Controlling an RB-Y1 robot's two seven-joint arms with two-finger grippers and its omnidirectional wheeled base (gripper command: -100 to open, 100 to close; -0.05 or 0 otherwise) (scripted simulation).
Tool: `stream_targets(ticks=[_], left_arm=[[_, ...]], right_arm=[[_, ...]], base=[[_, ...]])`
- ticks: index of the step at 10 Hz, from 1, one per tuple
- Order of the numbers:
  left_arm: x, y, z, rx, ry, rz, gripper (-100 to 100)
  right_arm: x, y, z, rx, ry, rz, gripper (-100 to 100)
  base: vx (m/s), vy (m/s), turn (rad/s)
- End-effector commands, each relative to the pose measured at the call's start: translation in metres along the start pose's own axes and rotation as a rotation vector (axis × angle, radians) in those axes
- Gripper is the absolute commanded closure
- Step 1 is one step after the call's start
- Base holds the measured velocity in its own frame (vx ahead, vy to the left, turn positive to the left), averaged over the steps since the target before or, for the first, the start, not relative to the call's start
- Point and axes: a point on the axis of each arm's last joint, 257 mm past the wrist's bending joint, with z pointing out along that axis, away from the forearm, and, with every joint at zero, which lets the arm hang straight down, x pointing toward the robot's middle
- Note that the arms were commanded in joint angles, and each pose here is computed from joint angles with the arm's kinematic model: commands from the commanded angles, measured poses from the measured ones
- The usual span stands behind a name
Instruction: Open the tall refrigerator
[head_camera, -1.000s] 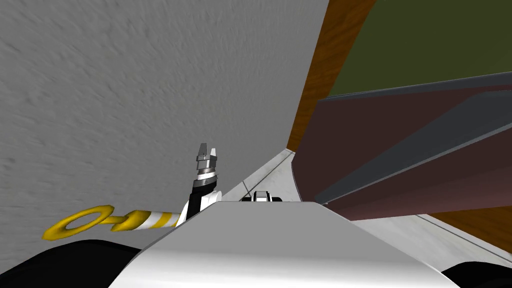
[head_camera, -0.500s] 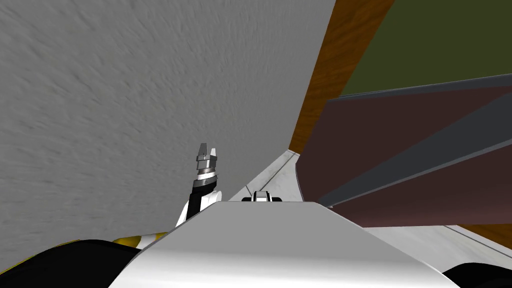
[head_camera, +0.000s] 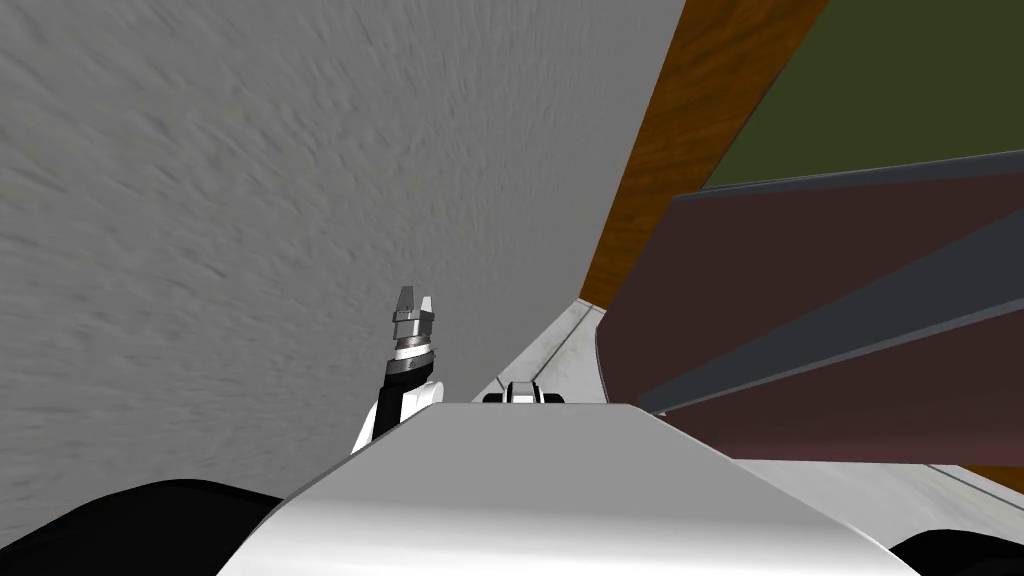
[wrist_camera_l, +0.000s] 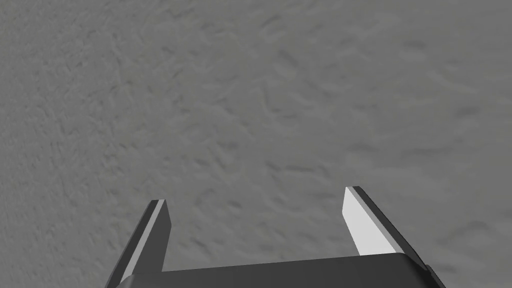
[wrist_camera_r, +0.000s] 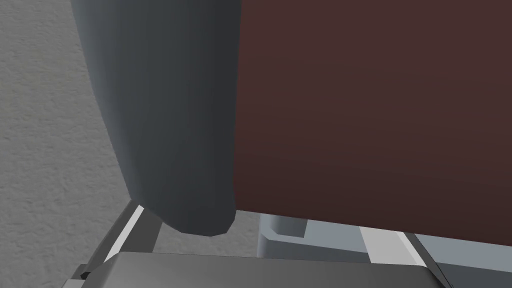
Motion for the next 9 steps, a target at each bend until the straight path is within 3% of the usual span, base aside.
stream_targets(ticks=[1,6,7,8,9], left_arm=[[0.0,0.0,0.0,0.0,0.0,0.0,0],[0.0,0.0,0.0,0.0,0.0,0.0,0],[0.0,0.0,0.0,0.0,0.0,0.0,0],[0.0,0.0,0.0,0.0,0.0,0.0,0],[0.0,0.0,0.0,0.0,0.0,0.0,0]], right_arm=[[-0.004,-0.019,0.001,0.008,-0.003,0.0,-100],[-0.015,-0.046,0.002,0.009,-0.02,0.003,-100],[-0.012,-0.037,0.002,-0.006,-0.015,0.004,-100],[-0.012,-0.036,0.002,-0.01,-0.013,0.007,0],[-0.011,-0.035,0.002,-0.013,-0.012,0.008,0]], base=[[-0.001,-0.05,-0.017],[0.008,-0.019,-0.036],[0.0,-0.008,-0.024],[-0.005,-0.005,-0.015],[-0.005,0.0,-0.012]])
